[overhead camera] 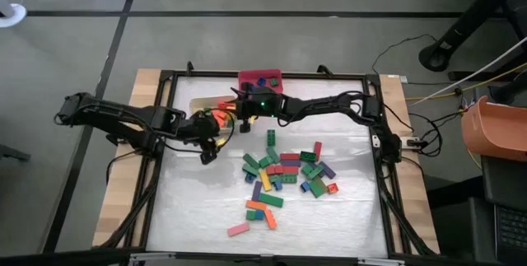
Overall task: Sort blocks by size
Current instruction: Put the large pink wooden block into the white bin
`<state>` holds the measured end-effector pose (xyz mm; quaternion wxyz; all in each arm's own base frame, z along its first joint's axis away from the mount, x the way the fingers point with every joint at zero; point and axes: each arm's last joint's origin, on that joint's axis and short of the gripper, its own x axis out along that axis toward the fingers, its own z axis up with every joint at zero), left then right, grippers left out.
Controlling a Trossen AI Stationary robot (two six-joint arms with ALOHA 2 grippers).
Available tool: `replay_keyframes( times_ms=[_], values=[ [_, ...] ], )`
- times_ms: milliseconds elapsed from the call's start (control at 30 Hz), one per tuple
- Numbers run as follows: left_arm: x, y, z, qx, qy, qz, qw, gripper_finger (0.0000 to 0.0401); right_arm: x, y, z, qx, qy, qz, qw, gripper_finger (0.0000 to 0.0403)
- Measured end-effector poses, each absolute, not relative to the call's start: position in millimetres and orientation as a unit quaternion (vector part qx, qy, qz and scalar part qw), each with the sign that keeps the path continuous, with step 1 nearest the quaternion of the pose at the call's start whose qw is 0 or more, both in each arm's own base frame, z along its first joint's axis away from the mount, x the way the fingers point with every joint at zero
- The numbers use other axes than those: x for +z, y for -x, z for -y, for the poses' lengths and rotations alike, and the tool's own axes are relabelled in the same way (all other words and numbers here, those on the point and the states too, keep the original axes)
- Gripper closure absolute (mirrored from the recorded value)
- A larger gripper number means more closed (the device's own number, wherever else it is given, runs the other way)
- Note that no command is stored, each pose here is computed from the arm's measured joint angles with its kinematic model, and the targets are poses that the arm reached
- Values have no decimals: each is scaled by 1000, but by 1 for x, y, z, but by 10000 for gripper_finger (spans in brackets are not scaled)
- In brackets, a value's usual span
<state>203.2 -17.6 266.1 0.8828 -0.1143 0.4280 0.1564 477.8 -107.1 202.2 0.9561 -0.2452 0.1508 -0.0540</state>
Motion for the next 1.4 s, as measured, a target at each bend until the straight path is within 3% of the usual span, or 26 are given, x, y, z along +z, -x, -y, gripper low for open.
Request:
replay_keyframes(
  times_ms=[300, 633, 1100, 1400],
  values=[
    [245, -224, 68, -3, 98, -337, 936, 229, 247, -443, 103, -11, 299, -253, 920, 297],
    [219, -239, 135, -132, 120, -317, 932, 229, 286, -408, 97, -33, 318, -320, 892, 297],
    [188, -270, 223, -158, 188, -393, 886, 229, 301, -383, 92, -41, 242, -365, 898, 297],
    [170, -289, 242, -90, 179, -486, 851, 229, 298, -381, 91, -34, 237, -385, 891, 297]
  ],
)
